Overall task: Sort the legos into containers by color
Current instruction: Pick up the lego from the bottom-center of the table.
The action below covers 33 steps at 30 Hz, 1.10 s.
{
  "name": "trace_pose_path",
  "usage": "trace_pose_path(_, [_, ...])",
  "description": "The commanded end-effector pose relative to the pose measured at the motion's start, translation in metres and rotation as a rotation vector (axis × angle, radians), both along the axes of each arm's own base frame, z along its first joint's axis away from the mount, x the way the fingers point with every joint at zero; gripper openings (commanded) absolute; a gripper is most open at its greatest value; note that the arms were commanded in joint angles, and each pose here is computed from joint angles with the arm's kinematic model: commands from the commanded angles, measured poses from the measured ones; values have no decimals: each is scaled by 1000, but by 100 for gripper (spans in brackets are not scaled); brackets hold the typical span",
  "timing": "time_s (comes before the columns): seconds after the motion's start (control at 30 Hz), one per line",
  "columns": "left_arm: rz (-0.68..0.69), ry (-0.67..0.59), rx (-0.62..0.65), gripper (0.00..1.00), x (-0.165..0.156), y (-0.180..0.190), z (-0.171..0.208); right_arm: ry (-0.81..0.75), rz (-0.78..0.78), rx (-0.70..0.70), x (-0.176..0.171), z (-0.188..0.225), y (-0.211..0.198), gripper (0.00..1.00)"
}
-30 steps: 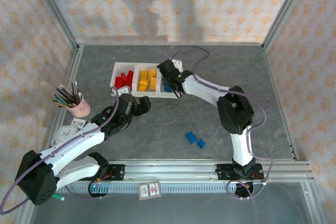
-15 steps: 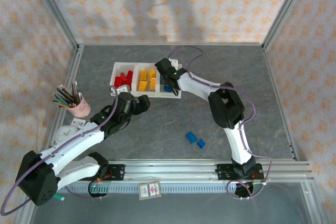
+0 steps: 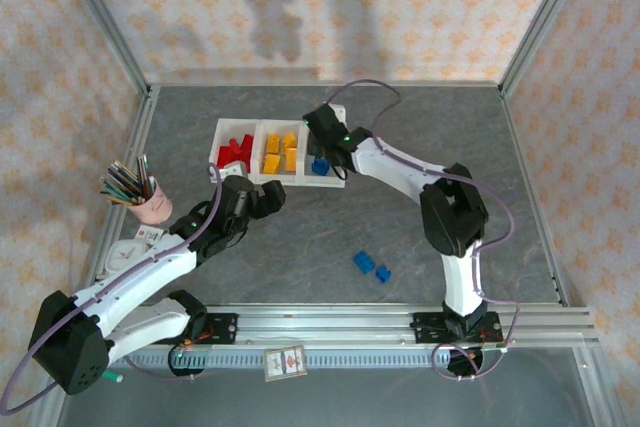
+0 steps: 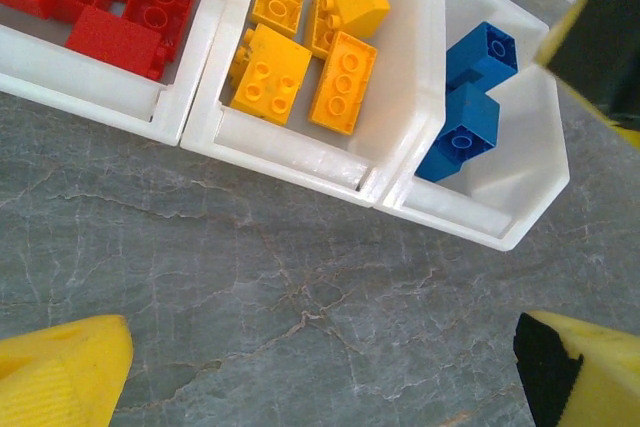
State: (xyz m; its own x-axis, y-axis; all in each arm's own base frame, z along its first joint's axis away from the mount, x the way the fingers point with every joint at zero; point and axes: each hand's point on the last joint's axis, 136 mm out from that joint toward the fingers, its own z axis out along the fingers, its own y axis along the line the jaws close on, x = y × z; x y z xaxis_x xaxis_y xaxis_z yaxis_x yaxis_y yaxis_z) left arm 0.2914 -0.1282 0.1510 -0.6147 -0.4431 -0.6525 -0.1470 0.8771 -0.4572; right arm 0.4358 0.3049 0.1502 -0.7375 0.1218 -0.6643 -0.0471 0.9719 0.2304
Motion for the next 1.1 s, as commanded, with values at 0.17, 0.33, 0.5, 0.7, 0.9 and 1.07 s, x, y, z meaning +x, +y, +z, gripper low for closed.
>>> trace_pose_path(0.17, [-90, 0, -88, 99, -10, -19, 7, 30, -22, 23, -66, 11, -45, 48])
trace_pose_path(0.33, [-117, 8, -99, 99, -27, -32, 0, 109, -5, -48, -123, -15, -74, 53])
trace_pose_path(0.5, [-133, 29, -129, 99, -45, -47, -10, 191, 46, -91, -179, -41, -91, 57])
trace_pose_path(0.7, [-137, 48, -149, 99, -60, -59, -18, 298, 171, -115, -233, -72, -90, 63])
trace_pose_path(0.9, [-100, 72, -146, 99, -67, -57, -28, 374, 251, -184, -255, -96, -90, 69])
trace_pose_path(1.07, [-87, 75, -144, 99, -69, -54, -31, 415, 300, -243, -264, -113, -87, 68])
